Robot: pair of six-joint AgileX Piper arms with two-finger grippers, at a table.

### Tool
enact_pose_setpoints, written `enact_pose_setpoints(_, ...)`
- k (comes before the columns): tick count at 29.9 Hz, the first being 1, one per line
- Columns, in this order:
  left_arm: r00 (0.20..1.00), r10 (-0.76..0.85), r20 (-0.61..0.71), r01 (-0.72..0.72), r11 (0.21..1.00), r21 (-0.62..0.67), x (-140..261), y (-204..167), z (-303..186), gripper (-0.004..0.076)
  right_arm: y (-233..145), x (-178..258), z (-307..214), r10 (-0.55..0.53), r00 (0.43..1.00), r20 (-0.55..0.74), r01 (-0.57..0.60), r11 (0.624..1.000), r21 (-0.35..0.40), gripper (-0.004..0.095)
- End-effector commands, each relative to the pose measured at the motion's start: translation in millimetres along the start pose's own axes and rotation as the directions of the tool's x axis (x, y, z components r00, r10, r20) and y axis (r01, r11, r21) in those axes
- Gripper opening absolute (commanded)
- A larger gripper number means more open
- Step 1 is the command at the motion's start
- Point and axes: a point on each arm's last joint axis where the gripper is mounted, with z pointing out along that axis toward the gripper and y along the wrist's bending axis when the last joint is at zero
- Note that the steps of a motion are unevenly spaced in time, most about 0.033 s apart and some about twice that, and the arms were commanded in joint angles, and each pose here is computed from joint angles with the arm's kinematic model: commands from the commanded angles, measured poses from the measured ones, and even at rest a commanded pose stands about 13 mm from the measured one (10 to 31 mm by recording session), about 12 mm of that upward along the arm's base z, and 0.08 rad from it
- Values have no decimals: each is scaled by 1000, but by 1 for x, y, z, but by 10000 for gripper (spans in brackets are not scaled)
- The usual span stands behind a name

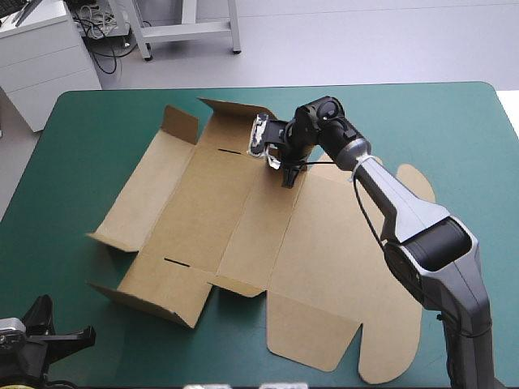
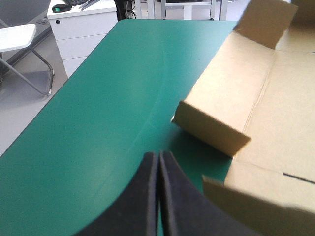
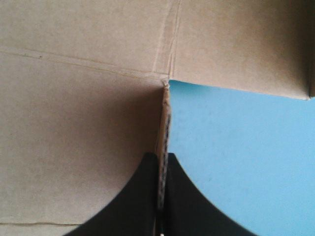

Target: Fold the box

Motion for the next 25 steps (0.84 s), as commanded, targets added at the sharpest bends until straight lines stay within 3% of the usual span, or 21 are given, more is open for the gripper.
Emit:
enact_pose_setpoints(1,993,-11,116,8,1000,25,-12,-1,-8,-32,-12,-26,-34,-110,985,132,85,979,185,-22)
enact_pose_setpoints(6,993,-11,116,8,1000,25,-12,-1,-8,-32,-7,-34,-24,-144,980,139,114,973,202,-23)
enact_pose_setpoints(15,993,-11,116,8,1000,25,-12,-1,-8,-32,1,-27,-7,-178,982,69,170,979,108,-11)
enact_pose_setpoints(19,993,-11,116,8,1000,25,-12,-1,-8,-32,0,-24,-7,-199,980,27,195,974,113,154)
enact_pose_setpoints(25,993,-11,116,8,1000,25,-12,-1,-8,-32,-2,-21,-9,-167,986,-4,166,978,128,541)
